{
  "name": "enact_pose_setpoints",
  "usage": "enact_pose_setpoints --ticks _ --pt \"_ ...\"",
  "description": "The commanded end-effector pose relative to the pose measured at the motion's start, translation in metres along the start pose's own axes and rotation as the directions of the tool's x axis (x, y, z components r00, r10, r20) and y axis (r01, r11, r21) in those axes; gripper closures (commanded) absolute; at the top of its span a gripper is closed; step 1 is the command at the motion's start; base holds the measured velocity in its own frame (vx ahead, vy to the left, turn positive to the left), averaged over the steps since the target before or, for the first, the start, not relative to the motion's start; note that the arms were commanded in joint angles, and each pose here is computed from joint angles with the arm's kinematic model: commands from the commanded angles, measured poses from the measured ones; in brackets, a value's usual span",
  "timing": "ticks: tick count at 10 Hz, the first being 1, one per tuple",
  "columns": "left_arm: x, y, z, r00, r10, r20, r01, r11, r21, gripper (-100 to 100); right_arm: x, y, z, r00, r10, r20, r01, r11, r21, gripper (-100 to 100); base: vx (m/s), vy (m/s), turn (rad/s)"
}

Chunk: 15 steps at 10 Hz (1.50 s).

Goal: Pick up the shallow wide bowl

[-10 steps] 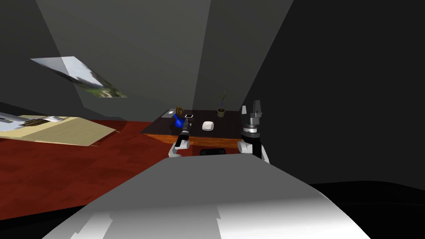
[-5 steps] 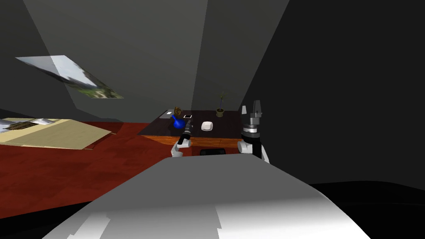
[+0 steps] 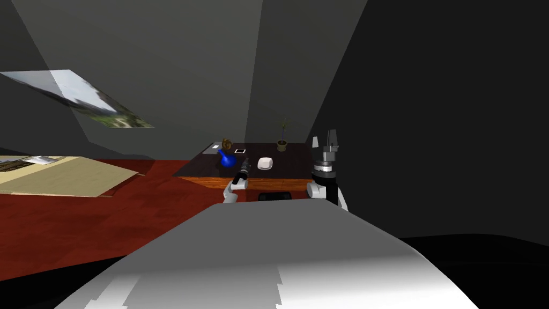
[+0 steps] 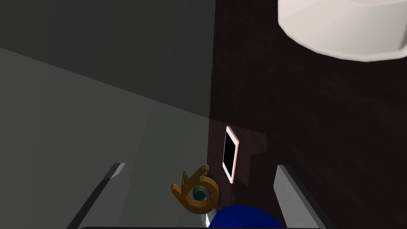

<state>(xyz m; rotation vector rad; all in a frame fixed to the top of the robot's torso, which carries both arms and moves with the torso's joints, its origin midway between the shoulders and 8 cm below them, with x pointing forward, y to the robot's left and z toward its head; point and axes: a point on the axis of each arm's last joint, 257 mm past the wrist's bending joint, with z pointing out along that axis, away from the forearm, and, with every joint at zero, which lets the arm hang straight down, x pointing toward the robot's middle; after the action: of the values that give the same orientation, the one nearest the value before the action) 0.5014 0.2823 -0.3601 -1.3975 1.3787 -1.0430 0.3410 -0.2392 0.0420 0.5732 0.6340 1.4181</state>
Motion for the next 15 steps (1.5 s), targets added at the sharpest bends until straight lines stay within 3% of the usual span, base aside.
enact_pose_setpoints --ticks 1,3,4,6,7,12,14,15 --pt "-0.002 0.019 0.004 1.000 0.003 0.004 -0.003 0.998 -0.062 -100 0.000 0.000 0.000 1.000 0.000 0.000 0.000 1.000 0.000 0 0.004 -0.047 -0.034" --pt "-0.001 0.045 0.009 1.000 0.008 0.008 -0.006 0.989 -0.146 -100 0.000 0.000 0.000 1.000 0.000 0.000 0.000 1.000 0.000 0 0.015 -0.078 -0.046" --pt "-0.001 0.047 0.009 1.000 0.008 0.009 -0.006 0.988 -0.155 -100 0.000 0.000 0.000 1.000 0.000 0.000 0.000 1.000 0.000 0 0.021 -0.071 -0.007" --pt "0.002 0.072 0.011 1.000 0.010 0.012 -0.006 0.972 -0.236 -100 0.000 0.000 0.000 1.000 0.000 0.000 0.000 1.000 0.000 0 0.010 -0.064 -0.035" --pt "0.001 0.073 0.011 1.000 0.010 0.013 -0.006 0.971 -0.241 -100 0.000 0.000 0.000 1.000 0.000 0.000 0.000 1.000 0.000 0 0.009 -0.046 -0.017" --pt "0.019 0.127 0.006 1.000 -0.003 0.014 0.009 0.911 -0.412 -100 0.000 0.000 0.000 1.000 0.000 0.000 0.000 1.000 0.000 0 0.030 -0.073 -0.035" --pt "0.032 0.143 0.002 1.000 -0.017 0.010 0.020 0.887 -0.461 -100 0.000 0.000 0.000 1.000 0.000 0.000 0.000 1.000 0.000 0 0.032 -0.047 -0.030" --pt "0.045 0.158 -0.004 0.999 -0.033 0.006 0.032 0.867 -0.498 -100 0.000 0.000 0.000 1.000 0.000 0.000 0.000 1.000 0.000 0 0.025 -0.041 -0.028"
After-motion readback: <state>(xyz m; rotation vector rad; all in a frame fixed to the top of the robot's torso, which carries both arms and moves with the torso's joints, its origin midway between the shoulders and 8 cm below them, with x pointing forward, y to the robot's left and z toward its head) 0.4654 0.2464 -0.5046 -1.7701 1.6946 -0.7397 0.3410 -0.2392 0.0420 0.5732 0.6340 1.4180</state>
